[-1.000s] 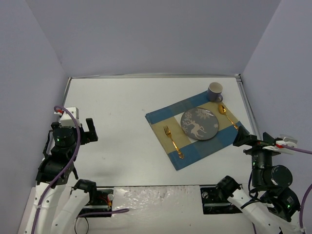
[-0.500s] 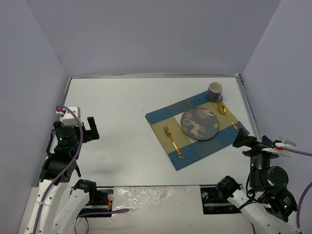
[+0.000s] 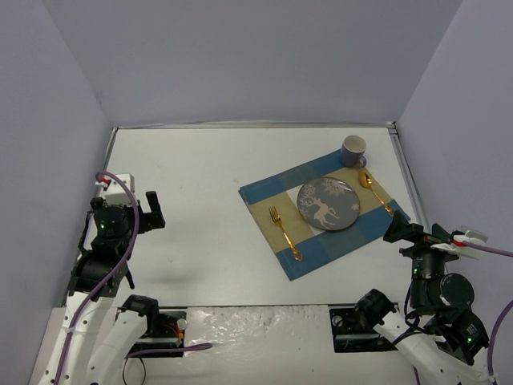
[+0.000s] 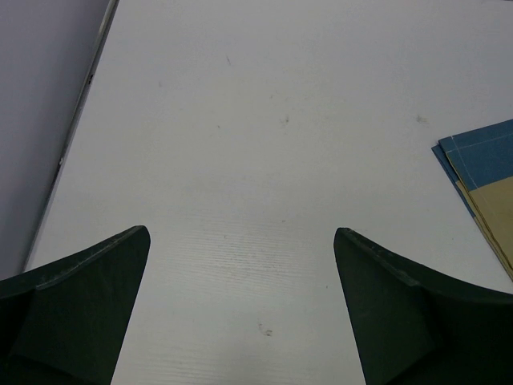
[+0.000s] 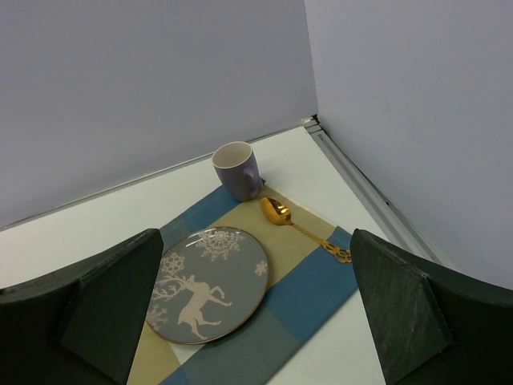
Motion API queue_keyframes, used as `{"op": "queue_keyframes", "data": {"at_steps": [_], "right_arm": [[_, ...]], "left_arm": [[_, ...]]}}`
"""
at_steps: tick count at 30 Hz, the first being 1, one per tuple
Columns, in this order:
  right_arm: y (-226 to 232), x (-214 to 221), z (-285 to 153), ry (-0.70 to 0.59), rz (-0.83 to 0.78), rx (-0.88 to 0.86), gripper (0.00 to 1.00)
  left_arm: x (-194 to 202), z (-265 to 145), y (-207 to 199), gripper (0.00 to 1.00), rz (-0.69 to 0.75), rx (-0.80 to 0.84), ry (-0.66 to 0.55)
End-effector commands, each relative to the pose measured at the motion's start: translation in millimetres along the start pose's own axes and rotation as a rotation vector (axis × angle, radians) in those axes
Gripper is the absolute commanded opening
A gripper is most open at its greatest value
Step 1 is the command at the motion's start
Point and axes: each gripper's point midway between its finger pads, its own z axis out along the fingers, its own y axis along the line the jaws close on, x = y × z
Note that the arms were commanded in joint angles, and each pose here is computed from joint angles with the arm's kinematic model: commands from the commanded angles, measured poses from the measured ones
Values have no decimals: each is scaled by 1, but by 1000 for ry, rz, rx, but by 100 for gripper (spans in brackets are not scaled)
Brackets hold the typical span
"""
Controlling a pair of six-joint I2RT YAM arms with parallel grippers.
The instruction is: Set the dinner table for one person
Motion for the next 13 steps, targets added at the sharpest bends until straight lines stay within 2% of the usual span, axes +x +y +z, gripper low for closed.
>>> {"op": "queue_keyframes", "data": {"at_steps": [1, 13], "right_arm": [[7, -14, 3, -29, 31, -10, 100], [15, -13, 6, -12, 3, -34, 100]], "left_arm": [[-22, 4, -4, 97, -22, 15, -72], [-20, 5, -7, 97, -25, 30, -64]]}}
